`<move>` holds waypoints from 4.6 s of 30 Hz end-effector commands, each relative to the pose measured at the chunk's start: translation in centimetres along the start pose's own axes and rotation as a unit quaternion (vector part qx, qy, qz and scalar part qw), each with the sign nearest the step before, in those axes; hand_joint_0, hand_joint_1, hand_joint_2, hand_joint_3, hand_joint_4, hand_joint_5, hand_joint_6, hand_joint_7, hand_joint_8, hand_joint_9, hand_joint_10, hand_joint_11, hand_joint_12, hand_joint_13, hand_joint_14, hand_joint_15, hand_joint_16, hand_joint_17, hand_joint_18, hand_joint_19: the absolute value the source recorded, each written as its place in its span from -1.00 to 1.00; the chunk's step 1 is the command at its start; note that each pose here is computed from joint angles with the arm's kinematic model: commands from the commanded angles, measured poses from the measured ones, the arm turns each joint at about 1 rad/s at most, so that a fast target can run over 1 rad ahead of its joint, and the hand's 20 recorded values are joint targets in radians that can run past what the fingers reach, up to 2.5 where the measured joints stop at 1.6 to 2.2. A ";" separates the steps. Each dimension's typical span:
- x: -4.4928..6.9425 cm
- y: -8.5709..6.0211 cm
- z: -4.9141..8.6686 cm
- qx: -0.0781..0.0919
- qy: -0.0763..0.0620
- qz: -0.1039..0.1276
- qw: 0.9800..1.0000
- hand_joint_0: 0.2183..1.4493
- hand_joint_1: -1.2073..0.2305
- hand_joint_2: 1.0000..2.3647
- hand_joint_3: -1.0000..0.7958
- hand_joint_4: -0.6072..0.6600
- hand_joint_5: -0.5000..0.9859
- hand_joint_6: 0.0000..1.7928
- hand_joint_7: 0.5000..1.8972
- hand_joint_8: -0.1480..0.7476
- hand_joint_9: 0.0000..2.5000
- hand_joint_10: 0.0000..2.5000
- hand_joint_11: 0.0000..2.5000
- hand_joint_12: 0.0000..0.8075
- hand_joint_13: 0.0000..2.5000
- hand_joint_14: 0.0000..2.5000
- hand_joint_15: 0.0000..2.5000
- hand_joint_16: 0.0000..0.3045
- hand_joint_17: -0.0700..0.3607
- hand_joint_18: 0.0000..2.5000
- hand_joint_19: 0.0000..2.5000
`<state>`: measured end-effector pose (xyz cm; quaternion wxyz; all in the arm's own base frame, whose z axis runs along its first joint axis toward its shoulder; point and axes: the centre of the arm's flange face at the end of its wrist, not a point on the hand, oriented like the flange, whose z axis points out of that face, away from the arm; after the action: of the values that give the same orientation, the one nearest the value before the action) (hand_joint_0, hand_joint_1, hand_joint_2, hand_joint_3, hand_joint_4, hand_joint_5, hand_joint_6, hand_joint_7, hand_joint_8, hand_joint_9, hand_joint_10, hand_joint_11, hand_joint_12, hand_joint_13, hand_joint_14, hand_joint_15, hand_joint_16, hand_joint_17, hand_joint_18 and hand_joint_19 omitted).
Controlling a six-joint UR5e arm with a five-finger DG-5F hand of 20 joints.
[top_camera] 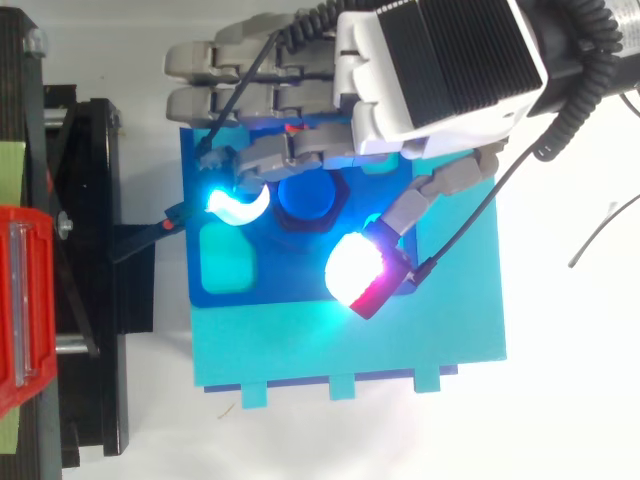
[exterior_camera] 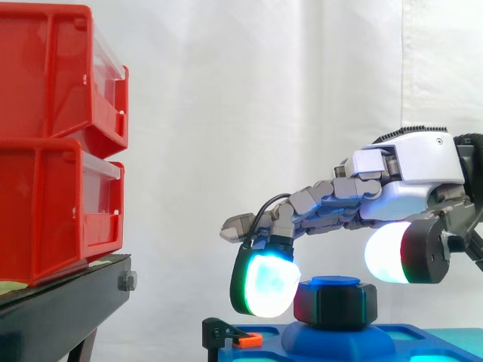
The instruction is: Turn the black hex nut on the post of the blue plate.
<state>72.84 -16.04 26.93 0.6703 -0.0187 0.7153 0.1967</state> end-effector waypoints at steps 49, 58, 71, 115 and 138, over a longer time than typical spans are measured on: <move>-2.5 0.0 0.3 -0.014 -0.007 0.004 1.000 -0.67 0.06 -1.00 -0.44 0.32 -0.64 -0.44 -0.51 -0.08 -0.91 -1.00 -1.00 -0.06 -1.00 -1.00 -1.00 -0.64 -0.10 -1.00 -0.73; -1.5 2.4 1.6 -0.010 0.010 0.011 1.000 -0.67 -0.02 -1.00 -0.44 0.29 -0.65 -0.44 -0.51 -0.11 -0.97 -1.00 -1.00 -0.07 -1.00 -1.00 -1.00 -0.64 -0.11 -1.00 -0.71; -0.3 2.7 1.5 -0.013 0.015 0.014 1.000 -0.66 0.11 -1.00 -0.44 0.30 -0.64 -0.44 -0.51 -0.11 -0.96 -1.00 -1.00 -0.08 -1.00 -1.00 -1.00 -0.65 -0.12 -1.00 -0.70; 0.2 1.0 0.4 -0.008 0.009 0.005 1.000 -0.65 0.16 -1.00 -0.44 0.41 -0.60 -0.44 -0.38 -0.09 -0.91 -1.00 -1.00 -0.08 -1.00 -1.00 -1.00 -0.65 -0.11 -1.00 -0.72; 0.0 -0.3 -0.5 -0.016 0.009 -0.002 1.000 -0.65 0.16 -1.00 -0.44 0.41 -0.60 -0.44 -0.36 -0.09 -0.91 -1.00 -1.00 -0.08 -1.00 -1.00 -1.00 -0.65 -0.12 -1.00 -0.72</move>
<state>72.50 -16.31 26.88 0.6639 -0.0316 0.7181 0.2063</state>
